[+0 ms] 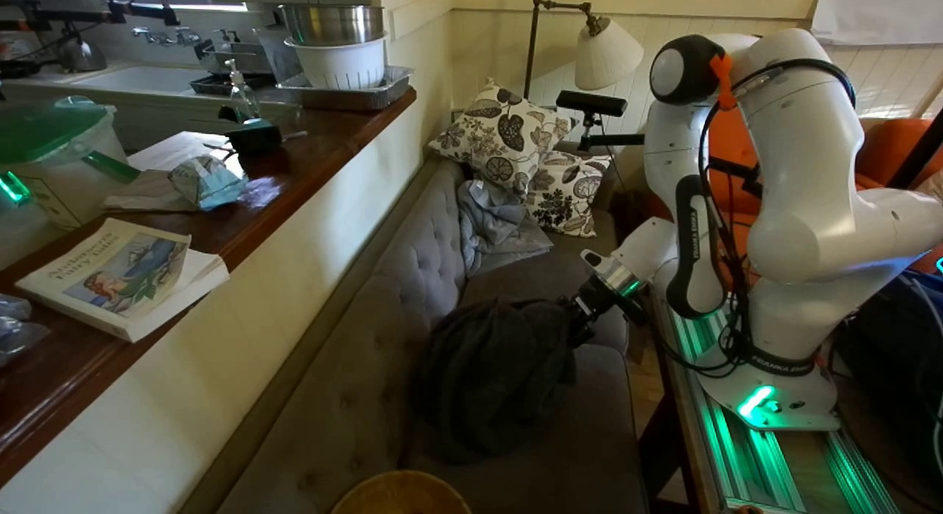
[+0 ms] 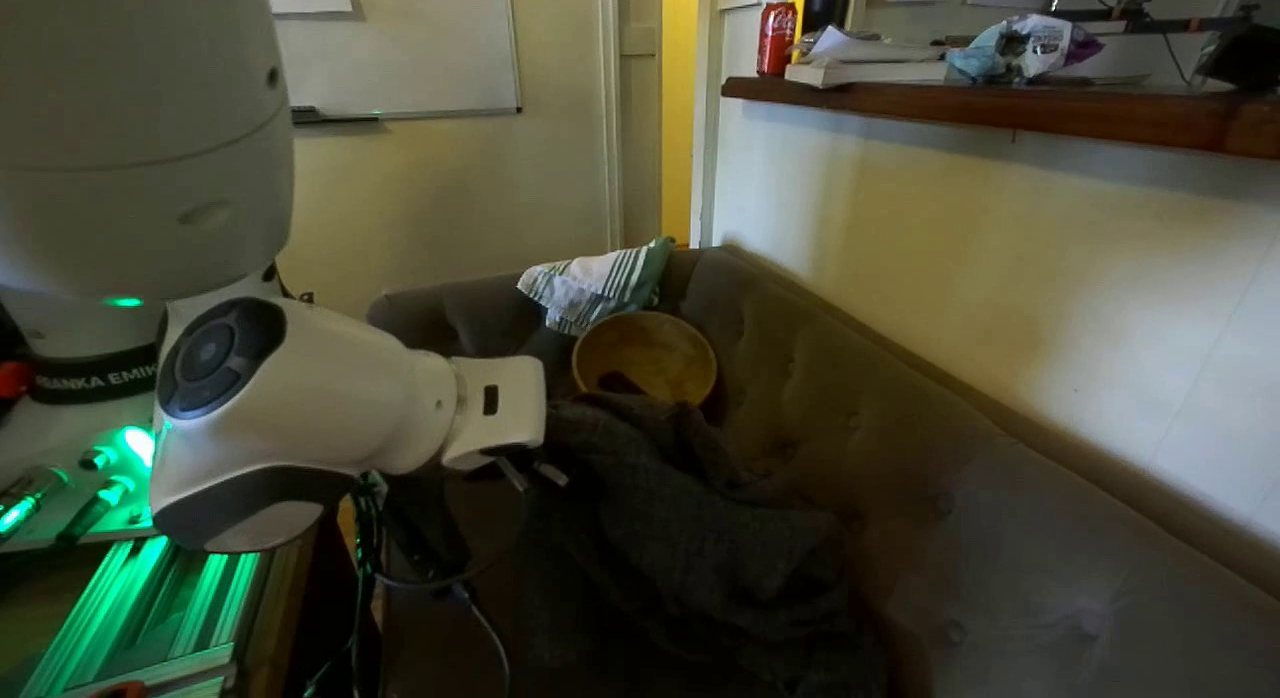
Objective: Push the blanket backwards
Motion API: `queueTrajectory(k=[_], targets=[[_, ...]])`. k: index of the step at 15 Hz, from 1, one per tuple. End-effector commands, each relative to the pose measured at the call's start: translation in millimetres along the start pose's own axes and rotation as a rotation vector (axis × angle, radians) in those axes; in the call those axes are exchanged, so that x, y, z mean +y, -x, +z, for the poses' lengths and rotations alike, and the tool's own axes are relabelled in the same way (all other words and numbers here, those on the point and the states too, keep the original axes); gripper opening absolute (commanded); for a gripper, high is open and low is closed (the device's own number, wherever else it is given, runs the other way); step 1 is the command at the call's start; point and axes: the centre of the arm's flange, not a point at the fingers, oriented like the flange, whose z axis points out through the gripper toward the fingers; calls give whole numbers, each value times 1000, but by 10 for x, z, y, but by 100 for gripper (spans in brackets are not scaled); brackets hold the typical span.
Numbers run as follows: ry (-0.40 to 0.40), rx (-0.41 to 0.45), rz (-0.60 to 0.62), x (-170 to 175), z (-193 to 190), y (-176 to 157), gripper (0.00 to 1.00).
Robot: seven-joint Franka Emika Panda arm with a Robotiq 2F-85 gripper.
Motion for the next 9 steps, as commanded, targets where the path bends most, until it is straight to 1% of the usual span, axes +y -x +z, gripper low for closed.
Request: queueTrajectory(k=[1,2,8,9], targets=[[9,-7,-84,-629,-366,-231,0],[0,-2,-52,1,-39,1,0],[-7,-14,-75,-11,-34,-16,0],[13,13,-91,-75,-56,-192,0]])
